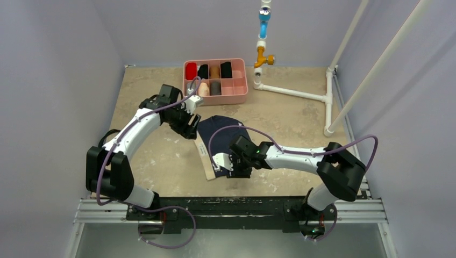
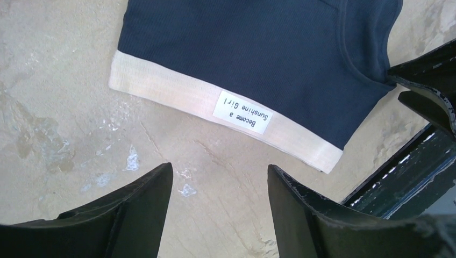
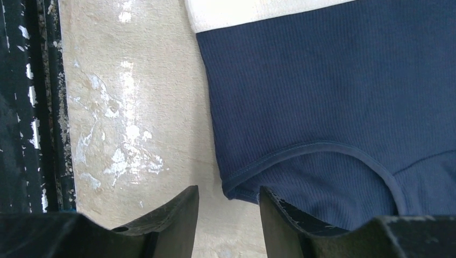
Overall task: Roll the underwear
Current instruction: Fold the underwear at the center of the board.
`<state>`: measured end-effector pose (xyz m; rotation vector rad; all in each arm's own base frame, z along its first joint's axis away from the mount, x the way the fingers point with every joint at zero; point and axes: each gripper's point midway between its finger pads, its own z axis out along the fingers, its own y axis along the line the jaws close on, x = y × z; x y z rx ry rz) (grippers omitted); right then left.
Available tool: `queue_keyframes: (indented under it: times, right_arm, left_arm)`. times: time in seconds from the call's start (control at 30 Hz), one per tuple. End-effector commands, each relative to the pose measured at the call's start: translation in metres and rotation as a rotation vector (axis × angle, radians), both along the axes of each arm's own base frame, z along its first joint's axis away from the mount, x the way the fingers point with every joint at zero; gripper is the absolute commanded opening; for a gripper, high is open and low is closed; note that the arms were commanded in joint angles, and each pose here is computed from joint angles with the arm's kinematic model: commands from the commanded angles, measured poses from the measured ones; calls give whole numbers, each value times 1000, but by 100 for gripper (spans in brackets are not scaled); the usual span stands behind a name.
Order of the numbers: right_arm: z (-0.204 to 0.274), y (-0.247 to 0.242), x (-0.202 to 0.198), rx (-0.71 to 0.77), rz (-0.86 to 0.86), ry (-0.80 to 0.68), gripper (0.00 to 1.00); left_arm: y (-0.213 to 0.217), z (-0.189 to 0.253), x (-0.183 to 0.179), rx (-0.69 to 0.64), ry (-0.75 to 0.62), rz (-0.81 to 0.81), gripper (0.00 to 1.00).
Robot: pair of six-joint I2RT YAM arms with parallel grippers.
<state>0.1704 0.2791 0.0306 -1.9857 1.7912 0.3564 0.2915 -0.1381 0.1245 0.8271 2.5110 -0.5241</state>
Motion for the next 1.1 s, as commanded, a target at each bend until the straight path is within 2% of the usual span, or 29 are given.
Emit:
queue_keyframes:
  times: [0.0,0.3,0.6,0.83,0.97,1.07]
  right_arm:
    - [0,9,-3,28,13,31,43]
    - [-8,12,-3,25,-3,50,34]
    - [-2,10,3,38,-59,117,0]
    - [15,11,16,103,-115,234,0]
    - [23,19,24,141,-132,326,0]
    - [27,25,29,168,-147,406,0]
  left_arm:
    - [3,9,5,20,-90,-32,64]
    - [5,1,-3,38,-118,-68,63]
    - [20,-7,-19,93,-187,-87,61]
    - [25,-8,-47,77,-321,-180,60]
    - [13,-6,-64,44,-388,-272,60]
    - [-2,-12,-77,84,-443,-374,60]
